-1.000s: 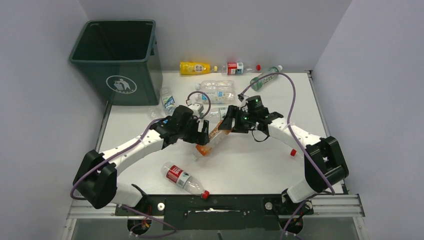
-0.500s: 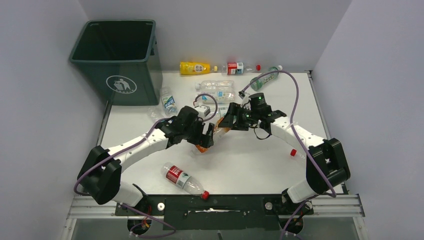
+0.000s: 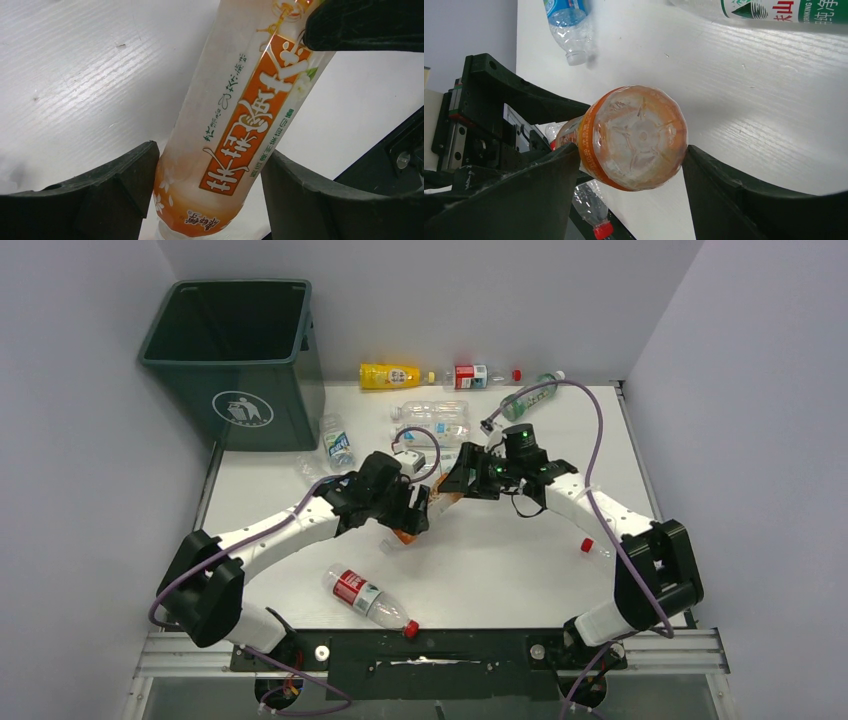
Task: Put the plastic bottles in the bin
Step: Place the plastic bottle in the trash bin.
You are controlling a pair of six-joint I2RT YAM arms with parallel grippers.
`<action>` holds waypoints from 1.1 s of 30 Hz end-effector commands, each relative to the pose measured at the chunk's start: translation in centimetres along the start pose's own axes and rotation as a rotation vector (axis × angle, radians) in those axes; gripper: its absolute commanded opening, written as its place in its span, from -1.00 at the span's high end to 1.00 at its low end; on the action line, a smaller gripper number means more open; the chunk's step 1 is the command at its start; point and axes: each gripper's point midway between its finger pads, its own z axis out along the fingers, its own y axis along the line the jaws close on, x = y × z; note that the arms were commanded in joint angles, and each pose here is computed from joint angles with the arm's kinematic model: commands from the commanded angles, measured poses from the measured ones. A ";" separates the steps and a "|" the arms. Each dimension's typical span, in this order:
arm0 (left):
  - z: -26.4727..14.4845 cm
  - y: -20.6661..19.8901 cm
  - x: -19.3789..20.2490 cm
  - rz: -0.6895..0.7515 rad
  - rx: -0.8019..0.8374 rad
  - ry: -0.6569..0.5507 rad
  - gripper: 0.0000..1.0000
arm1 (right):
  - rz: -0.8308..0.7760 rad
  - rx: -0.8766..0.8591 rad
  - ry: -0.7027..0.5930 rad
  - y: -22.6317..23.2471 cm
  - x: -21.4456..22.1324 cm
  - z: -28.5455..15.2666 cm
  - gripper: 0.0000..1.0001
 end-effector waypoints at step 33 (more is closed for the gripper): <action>-9.7 6.1 -23.3 0.030 -0.172 -0.391 -0.26 | -0.052 0.050 -0.170 -1.0 1.3 -7.7 -0.96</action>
